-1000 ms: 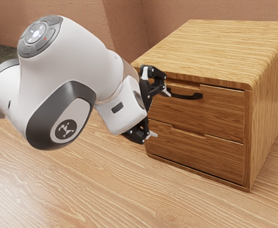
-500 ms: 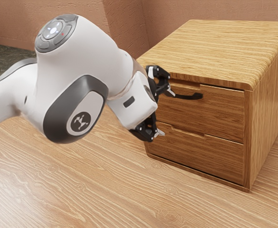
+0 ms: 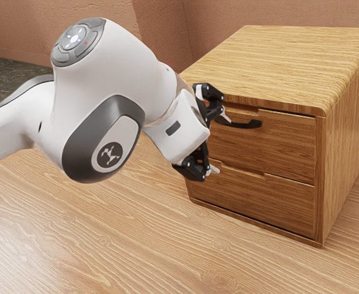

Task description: Pull the drawer handle with one arm to open the drawer

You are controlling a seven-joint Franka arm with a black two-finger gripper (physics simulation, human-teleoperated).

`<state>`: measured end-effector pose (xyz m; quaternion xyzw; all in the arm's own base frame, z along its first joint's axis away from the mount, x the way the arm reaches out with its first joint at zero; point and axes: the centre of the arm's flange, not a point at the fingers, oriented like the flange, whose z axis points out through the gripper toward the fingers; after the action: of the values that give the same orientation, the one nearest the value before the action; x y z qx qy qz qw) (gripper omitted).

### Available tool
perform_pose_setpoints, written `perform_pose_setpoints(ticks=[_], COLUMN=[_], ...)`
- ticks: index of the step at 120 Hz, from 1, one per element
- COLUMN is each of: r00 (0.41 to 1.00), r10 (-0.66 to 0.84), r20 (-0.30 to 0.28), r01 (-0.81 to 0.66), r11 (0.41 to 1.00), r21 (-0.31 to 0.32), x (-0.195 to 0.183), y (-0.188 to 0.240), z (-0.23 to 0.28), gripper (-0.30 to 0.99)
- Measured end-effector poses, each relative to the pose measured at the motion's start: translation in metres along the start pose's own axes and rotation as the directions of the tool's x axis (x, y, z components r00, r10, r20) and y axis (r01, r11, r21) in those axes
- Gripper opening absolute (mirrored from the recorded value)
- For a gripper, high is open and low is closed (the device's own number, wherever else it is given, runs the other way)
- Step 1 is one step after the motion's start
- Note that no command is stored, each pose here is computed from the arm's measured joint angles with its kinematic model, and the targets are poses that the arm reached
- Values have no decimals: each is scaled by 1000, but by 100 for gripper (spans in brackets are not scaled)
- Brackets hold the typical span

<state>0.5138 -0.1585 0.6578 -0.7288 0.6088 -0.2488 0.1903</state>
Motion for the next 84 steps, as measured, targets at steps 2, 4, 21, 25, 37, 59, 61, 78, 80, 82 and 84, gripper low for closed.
perform_pose_setpoints(ticks=[2, 4, 21, 25, 37, 59, 61, 78, 80, 82, 84], r00=[1000, 1000, 1000, 1000, 1000, 999, 999, 999, 999, 999, 999], r10=[-1, -3, -11, -13, -29, -46, -46, -51, -52, -52, -52], r20=[0, 0, 2, 3, 9, -8, -9, -11, -10, -10, -10], r01=[1, 3, 11, 13, 29, 46, 46, 51, 51, 52, 52], r11=[1000, 1000, 1000, 1000, 1000, 999, 999, 998, 998, 998, 998], r21=[0, 0, -2, -2, 4, 0, -1, -23, -24, -25, -26], x=[0, 0, -1, -1, -8, -10, -9, -10, -11, -11, -10], y=[0, 0, 1, 0, -4, -14, -14, -12, -12, -12, -12], z=[0, 0, 1, 1, 1, 8, 9, 22, 23, 23, 24], gripper=[69, 69, 69, 69, 69, 69, 69, 69, 69, 69, 69])
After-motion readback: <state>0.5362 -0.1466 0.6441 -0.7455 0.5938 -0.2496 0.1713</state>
